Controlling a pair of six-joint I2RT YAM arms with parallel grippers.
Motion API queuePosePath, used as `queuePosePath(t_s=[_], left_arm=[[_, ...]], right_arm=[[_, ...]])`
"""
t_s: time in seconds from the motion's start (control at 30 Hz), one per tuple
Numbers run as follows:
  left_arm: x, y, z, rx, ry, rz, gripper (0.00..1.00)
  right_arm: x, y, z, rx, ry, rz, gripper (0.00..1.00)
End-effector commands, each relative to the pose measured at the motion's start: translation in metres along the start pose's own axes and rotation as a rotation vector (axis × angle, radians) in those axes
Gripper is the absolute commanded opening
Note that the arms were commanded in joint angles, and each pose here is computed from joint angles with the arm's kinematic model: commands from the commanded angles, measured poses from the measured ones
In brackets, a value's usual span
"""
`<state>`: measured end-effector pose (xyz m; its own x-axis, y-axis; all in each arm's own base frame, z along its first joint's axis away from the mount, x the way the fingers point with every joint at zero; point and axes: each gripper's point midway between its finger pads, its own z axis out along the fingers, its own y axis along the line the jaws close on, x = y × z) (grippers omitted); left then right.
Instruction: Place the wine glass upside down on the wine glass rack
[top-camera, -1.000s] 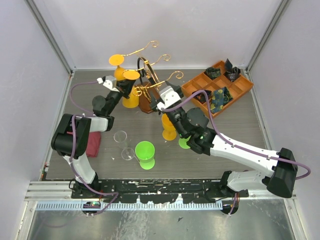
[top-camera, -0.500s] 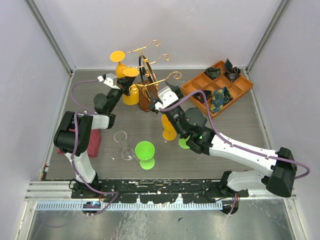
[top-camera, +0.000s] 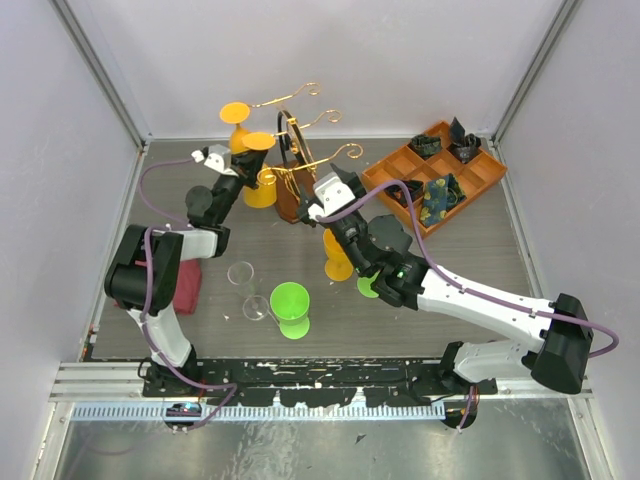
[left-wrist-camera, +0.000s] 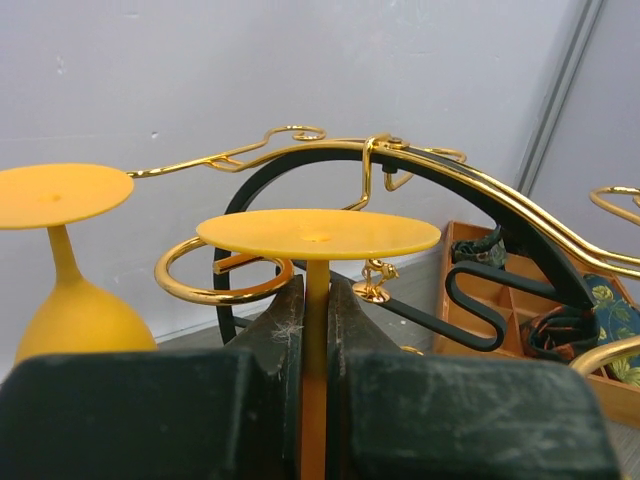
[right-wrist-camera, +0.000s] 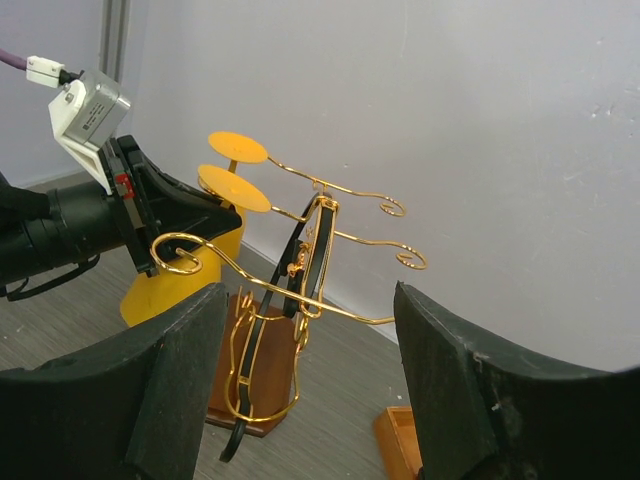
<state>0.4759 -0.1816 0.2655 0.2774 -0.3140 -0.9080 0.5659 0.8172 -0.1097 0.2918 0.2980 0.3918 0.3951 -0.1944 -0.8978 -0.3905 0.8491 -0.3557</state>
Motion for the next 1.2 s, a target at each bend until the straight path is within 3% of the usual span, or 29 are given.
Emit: queuePosePath(t_s=[0.0,0.63,1.17], left_arm=[[-0.021,0.004,0.003,-0.032,-0.06,0.021,0.0],[0.006,0.026,0.027,-0.1,-0.063,-0.06,0.0],[0.018,0.052,0.01,-0.22,-0.042,-0.023,0.0]], right_arm=[[-0.021,-0.012,0.003,0.043,-0.051,0.019,0.73],[-0.014,-0.014,0.005,0.06,-0.021,-0.028,0.74],[-0.011,-0.012,0.008,0.062,-0.008,-0.038,0.78]])
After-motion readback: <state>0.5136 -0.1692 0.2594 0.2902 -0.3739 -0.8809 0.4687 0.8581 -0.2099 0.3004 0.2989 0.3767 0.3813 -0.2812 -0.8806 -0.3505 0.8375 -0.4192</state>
